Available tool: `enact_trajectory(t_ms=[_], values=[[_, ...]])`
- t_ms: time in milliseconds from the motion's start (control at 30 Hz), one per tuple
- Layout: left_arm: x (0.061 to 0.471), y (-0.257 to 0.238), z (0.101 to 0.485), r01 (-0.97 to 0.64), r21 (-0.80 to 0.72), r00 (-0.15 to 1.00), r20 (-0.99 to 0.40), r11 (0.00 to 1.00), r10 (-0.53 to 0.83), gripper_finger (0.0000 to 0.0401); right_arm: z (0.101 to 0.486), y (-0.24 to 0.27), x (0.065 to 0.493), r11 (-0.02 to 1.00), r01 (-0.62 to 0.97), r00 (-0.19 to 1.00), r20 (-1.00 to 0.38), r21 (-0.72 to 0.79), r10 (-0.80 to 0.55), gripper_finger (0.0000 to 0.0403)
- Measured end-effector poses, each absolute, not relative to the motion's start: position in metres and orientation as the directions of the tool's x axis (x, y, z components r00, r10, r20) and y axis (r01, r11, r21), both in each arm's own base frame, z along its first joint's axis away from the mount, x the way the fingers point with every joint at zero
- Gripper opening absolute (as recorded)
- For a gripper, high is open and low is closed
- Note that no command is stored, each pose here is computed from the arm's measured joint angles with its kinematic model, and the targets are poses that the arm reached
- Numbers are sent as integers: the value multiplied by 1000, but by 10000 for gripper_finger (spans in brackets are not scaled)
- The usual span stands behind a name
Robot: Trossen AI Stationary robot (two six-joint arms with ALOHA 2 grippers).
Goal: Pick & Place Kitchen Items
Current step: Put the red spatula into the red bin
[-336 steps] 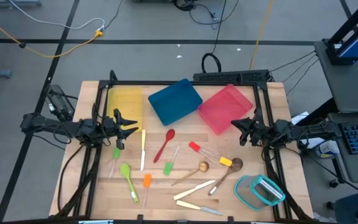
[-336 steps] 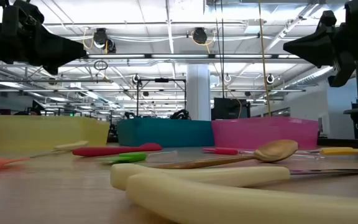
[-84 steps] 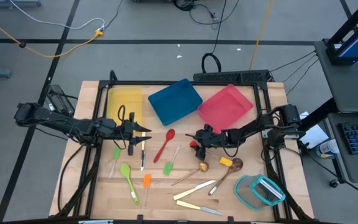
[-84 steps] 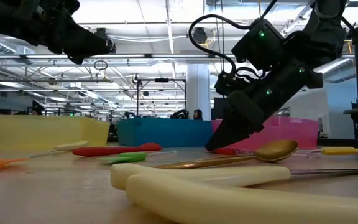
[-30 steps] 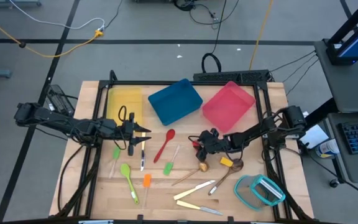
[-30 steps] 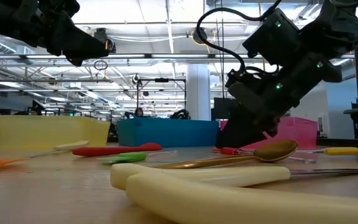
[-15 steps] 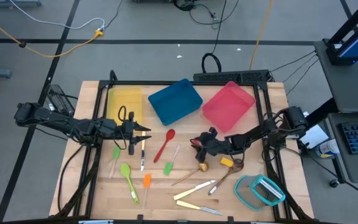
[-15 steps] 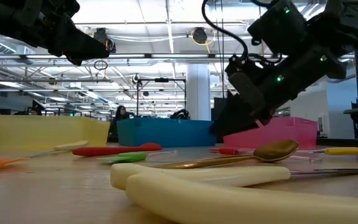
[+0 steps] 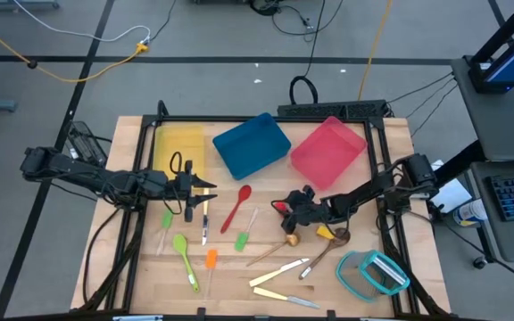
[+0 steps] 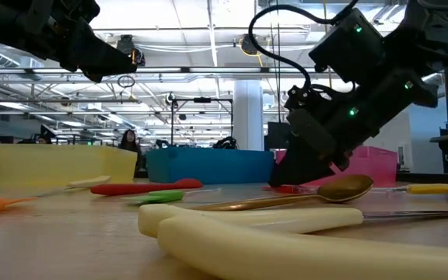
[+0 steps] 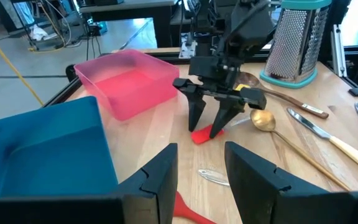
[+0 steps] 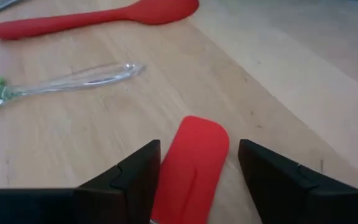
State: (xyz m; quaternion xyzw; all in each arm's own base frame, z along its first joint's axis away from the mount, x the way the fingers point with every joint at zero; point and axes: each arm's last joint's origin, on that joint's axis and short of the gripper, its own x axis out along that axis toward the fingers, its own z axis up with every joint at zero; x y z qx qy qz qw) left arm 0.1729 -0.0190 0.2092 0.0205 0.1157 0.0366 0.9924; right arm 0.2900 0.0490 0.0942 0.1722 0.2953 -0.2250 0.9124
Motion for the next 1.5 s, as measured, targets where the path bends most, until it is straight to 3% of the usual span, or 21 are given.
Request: enact_trajectory(t_ms=[200, 300, 800, 933, 1300, 1433, 1500], values=[[173, -19, 208, -69, 50, 968, -236, 996, 79, 136, 87, 48, 292, 839, 515, 721, -619, 175, -313, 225], [173, -19, 208, -69, 51, 968, -240, 996, 79, 136, 85, 48, 292, 841, 518, 713, -623, 157, -322, 209], [173, -19, 208, -69, 49, 967, -242, 996, 79, 136, 83, 42, 291, 831, 534, 696, -637, 152, -331, 6], [173, -19, 208, -69, 49, 967, -242, 996, 79, 136, 84, 43, 292, 852, 498, 713, -637, 165, -293, 29], [173, -19, 208, -69, 49, 967, -241, 996, 79, 136, 121, 49, 294, 895, 345, 800, -587, 284, -122, 175], [173, -19, 208, -79, 52, 967, -240, 996, 89, 136, 138, 54, 308, 922, 287, 756, -652, 259, -52, 200], [173, -18, 208, -87, 54, 966, -238, 995, 97, 136, 145, 55, 312, 933, 303, 675, -735, 196, -65, 202]])
